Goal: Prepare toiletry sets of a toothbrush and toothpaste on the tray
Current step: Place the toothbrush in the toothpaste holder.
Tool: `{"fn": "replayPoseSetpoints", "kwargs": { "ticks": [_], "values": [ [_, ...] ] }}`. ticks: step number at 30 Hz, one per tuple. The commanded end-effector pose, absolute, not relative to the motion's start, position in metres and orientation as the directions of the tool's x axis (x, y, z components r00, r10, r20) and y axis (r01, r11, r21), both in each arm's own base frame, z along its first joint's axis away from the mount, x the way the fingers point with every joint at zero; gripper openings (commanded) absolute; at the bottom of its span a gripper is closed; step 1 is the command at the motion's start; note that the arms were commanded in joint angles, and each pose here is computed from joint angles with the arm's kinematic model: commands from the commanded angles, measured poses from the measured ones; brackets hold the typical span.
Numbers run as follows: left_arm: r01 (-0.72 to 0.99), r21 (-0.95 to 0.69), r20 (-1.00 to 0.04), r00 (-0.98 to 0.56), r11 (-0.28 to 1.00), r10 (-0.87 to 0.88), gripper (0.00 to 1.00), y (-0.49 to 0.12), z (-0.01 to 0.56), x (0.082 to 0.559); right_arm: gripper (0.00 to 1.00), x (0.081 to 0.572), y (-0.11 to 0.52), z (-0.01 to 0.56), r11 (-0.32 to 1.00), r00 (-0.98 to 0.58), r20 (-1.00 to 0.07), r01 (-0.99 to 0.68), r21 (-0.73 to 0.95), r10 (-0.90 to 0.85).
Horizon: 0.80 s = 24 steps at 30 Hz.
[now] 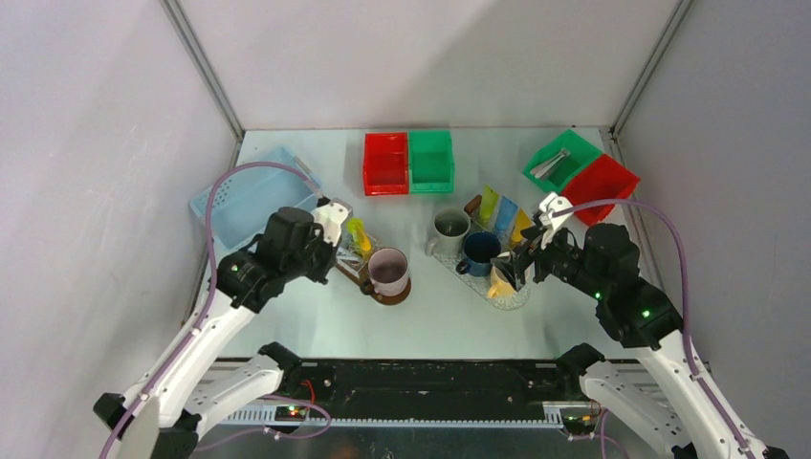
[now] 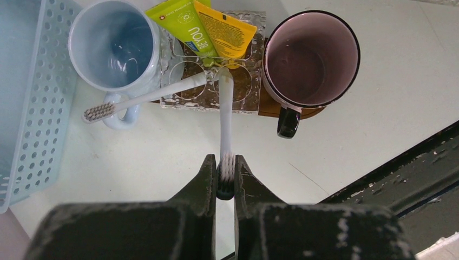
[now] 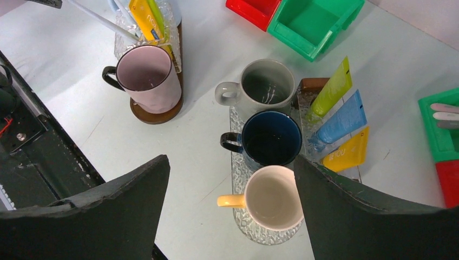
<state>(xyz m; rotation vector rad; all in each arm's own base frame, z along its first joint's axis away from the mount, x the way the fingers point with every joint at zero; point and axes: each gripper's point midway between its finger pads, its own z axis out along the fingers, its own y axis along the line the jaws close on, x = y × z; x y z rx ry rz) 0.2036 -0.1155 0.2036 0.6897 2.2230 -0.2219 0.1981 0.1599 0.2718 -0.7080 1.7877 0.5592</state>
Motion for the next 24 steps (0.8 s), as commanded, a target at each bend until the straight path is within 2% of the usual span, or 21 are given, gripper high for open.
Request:
{"fn": "replayPoseSetpoints", "kwargs": {
  "ticks": [1,24],
  "values": [
    [0.502,0.088,-0.753,-0.532,0.861,0.387,0.0,-0.116,0.21,0.215,0.88,0.202,0.157,0.281,0.727,-0.205,-0.963,-0.687,0.015,-0.174],
    [0.496,0.095,-0.743,-0.542,0.863,0.393,0.04,-0.126,0.196,0.224,0.9,0.2,0.155,0.283,0.733,-0.185,-0.969,-0.68,0.004,-0.166]
  ]
}}
